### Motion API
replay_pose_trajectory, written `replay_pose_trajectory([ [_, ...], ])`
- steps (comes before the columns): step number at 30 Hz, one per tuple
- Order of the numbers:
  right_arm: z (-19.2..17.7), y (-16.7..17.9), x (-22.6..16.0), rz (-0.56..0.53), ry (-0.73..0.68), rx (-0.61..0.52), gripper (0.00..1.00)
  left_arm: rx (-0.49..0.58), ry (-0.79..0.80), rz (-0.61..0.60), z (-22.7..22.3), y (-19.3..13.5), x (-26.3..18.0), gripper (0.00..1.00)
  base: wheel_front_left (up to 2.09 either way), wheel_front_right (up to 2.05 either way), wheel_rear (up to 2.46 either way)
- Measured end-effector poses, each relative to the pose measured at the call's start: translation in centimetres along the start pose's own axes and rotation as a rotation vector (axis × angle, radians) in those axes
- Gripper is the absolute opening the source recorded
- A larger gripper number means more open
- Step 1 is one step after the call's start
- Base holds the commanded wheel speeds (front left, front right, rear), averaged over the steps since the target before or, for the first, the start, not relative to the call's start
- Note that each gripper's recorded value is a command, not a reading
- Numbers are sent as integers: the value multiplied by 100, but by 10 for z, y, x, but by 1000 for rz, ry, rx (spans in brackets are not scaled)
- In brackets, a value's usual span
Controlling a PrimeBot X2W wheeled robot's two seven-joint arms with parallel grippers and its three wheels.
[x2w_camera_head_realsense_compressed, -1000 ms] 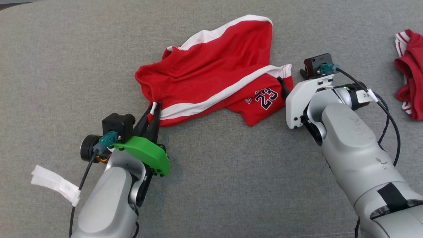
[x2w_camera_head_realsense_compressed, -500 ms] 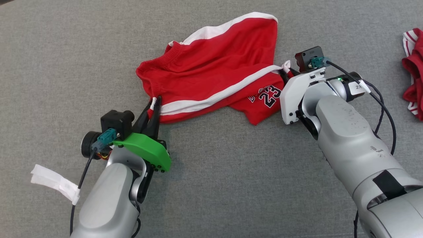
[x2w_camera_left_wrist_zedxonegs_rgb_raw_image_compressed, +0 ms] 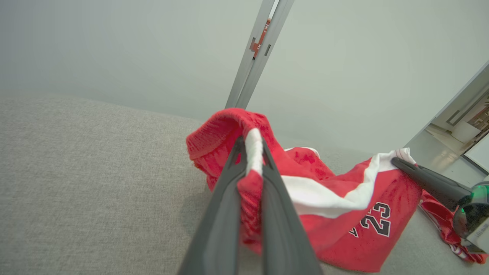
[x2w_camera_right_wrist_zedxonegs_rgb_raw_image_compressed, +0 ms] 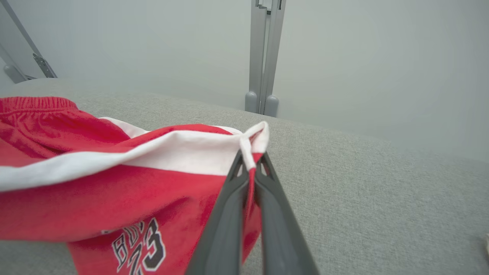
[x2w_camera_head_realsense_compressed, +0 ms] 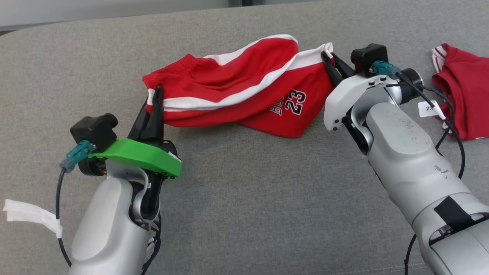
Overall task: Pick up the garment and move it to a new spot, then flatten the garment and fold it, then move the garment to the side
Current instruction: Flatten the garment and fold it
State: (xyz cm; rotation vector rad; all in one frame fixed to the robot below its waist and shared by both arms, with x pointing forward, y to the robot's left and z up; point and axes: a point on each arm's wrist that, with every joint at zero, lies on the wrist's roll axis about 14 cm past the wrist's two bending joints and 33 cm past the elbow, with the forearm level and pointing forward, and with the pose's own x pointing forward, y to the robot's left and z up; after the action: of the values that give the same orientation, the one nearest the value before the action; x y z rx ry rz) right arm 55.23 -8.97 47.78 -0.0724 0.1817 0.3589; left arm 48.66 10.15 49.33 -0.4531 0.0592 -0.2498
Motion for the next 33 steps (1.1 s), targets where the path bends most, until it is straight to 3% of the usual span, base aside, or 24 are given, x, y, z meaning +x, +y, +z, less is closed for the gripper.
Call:
replay_pose_trajectory([
  [10, 113, -30, -56, -48, -351, -43, 0, 4, -193, -170, 95, -61, -13, 0, 0, 0, 0],
  [16, 177, -41, -121, -87, -590, -83, 0, 17, -336, -324, 169, -119, -47, 0, 0, 0, 0],
  [22, 235, -40, -198, -139, -785, -173, 0, 28, -382, -458, 213, -164, -89, 0, 0, 0, 0],
  [28, 255, -32, -247, -200, -839, -270, 0, 34, -349, -509, 224, -180, -102, 0, 0, 0, 0],
  [33, 237, -34, -230, -200, -763, -234, 0, 18, -248, -442, 203, -161, -70, 0, 0, 0, 0],
])
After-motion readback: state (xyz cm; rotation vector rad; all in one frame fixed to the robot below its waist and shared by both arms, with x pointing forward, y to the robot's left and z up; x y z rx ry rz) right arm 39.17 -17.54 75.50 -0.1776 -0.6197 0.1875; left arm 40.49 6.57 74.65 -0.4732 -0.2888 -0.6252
